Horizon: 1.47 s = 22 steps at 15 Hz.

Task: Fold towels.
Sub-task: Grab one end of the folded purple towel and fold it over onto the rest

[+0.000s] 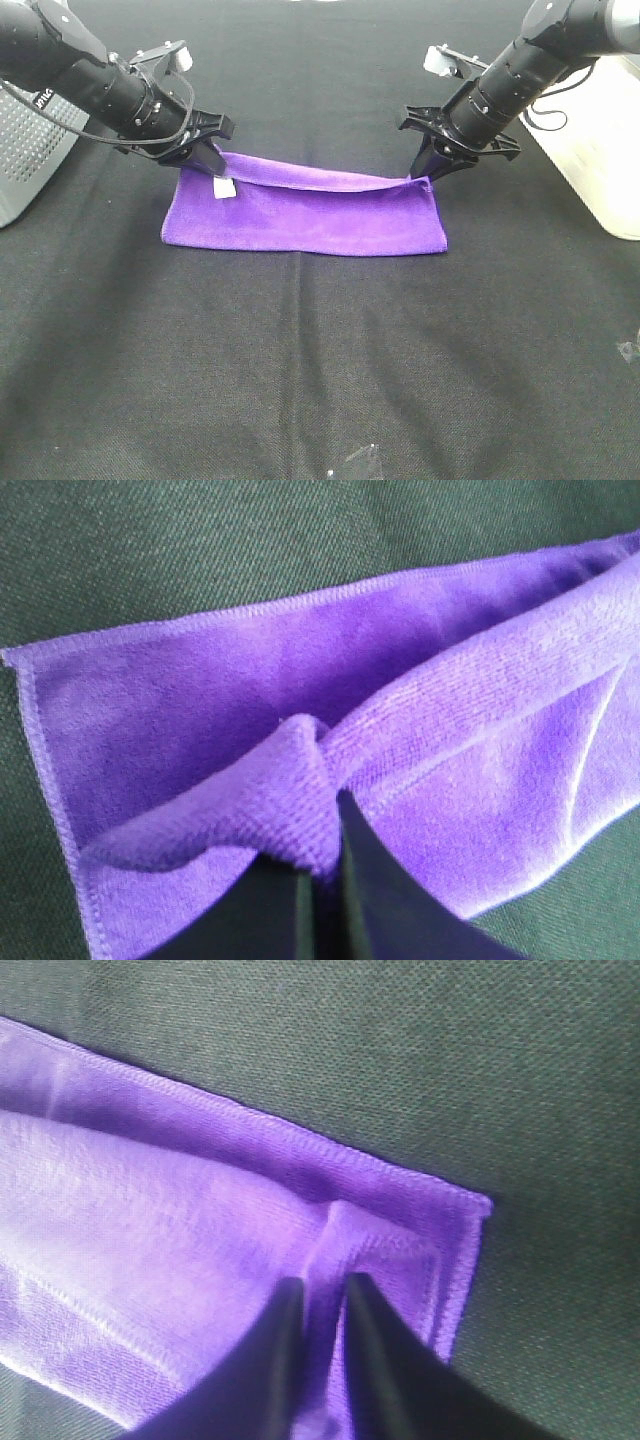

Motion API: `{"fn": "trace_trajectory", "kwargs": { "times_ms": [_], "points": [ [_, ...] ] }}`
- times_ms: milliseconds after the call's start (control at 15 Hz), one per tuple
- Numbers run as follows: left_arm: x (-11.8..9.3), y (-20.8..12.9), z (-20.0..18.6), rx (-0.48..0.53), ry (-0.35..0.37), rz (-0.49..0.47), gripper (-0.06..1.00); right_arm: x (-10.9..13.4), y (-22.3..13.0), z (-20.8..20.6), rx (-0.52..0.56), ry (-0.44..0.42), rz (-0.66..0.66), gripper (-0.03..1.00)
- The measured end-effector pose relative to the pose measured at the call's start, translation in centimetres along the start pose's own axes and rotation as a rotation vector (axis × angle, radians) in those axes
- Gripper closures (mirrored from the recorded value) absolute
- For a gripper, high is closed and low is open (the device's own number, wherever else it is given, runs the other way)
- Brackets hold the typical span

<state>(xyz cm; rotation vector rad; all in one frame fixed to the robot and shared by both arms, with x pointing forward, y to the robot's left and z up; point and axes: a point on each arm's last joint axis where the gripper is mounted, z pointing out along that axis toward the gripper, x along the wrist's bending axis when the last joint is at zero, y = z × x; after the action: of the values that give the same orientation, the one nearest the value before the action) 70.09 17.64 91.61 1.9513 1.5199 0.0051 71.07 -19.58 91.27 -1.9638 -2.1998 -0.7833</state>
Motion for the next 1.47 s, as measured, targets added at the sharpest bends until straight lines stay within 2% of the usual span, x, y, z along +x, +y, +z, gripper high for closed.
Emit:
{"fn": "trace_trajectory", "kwargs": {
  "times_ms": [133,200,333,400,467,533,600,667,733,867,1000,1200,1333,1467],
  "points": [
    [0.3,-0.4,0.6,0.02,-0.002,-0.007,0.81,0.0,0.0,0.0,0.0,-0.003,0.005,0.67],
    [0.4,-0.5,0.8,0.026,-0.001,-0.006,0.7,-0.1,0.0,0.0,0.001,-0.006,0.014,0.57],
    [0.5,-0.5,0.8,0.025,0.013,0.013,0.38,-0.1,0.0,0.0,0.004,-0.016,0.006,0.36],
    [0.4,-0.3,0.7,0.03,0.012,0.025,0.26,-0.3,-0.2,0.0,0.018,-0.028,-0.008,0.29],
    [0.2,-0.1,0.4,0.054,0.002,0.04,0.19,-0.3,-0.4,0.0,0.051,-0.04,-0.026,0.26],
    [0.0,0.3,-0.1,0.086,0.003,0.052,0.17,-0.3,-0.5,-0.3,0.085,-0.049,-0.048,0.25],
    [-0.2,1.1,-1.2,0.142,0.032,0.069,0.16,0.0,-0.4,-1.0,0.134,-0.049,-0.075,0.24],
    [-0.2,1.1,-1.2,0.142,0.032,0.069,0.16,0.0,-0.4,-1.0,0.134,-0.049,-0.075,0.24],
    [-0.2,1.7,-2.0,0.181,0.073,0.08,0.16,0.3,-0.2,-1.7,0.163,-0.046,-0.092,0.24],
    [0.7,2.4,-3.0,0.273,0.095,0.046,0.16,1.1,0.3,-3.1,0.214,-0.025,-0.115,0.24],
    [2.5,2.2,-1.8,0.364,0.071,0.012,0.16,1.5,0.9,-3.9,0.207,-0.024,-0.118,0.24],
    [4.6,2.6,0.8,0.35,0.05,-0.02,0.16,1.5,1.0,-4.1,0.211,-0.035,-0.116,0.24],
    [5.1,2.3,2.3,0.34,-0.01,-0.069,0.16,1.5,1.0,-4.1,0.213,-0.039,-0.118,0.24],
    [5.3,1.9,3.2,0.352,-0.034,-0.086,0.16,1.5,1.0,-4.1,0.213,-0.039,-0.118,0.24]
  ]
}}
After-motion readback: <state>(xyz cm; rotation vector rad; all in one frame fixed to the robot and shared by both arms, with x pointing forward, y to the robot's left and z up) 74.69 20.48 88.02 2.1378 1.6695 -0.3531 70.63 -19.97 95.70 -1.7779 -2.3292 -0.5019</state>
